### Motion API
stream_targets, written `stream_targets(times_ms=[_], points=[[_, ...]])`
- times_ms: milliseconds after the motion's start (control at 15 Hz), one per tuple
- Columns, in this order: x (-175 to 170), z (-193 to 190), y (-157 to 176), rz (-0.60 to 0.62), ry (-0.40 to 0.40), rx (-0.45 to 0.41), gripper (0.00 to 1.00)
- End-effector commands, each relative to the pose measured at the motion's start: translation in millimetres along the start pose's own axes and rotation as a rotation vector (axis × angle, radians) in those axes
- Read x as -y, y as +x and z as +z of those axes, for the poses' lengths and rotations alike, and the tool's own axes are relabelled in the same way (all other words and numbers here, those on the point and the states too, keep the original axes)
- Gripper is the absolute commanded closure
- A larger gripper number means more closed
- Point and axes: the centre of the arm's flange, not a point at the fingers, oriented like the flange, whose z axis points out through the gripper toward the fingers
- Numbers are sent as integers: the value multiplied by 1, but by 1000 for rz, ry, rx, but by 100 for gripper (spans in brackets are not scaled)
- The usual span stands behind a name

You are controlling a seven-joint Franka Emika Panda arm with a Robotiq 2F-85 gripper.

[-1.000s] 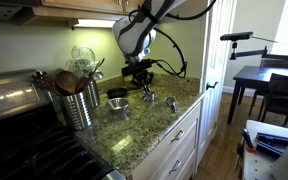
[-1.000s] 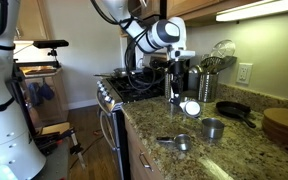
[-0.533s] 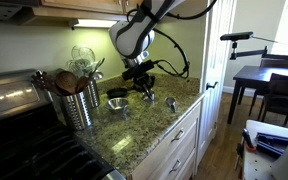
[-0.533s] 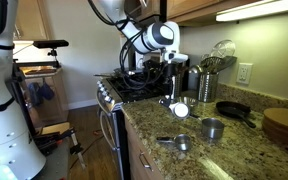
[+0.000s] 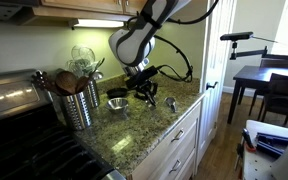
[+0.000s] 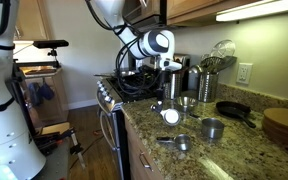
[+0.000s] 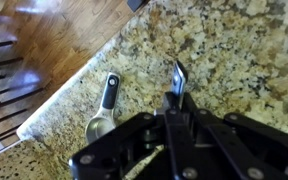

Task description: Unstack the measuring cups

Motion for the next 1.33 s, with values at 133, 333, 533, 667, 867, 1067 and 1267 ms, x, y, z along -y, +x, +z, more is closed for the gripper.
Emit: stream_targets(times_ms=[133,333,533,667,867,1067,1267], points=[[5,12,-20,-131,-79,11,93],[13,18,-26,-192,-129,3,94],[18,23,-30,-235,-174,-15,94],[21,25,-31,-255,-192,-25,93],[25,27,-31,-269,-202,-38,93],[30,28,-29,-280,-206,-49,93],[32,29,-25,-286,-211,-57,93]])
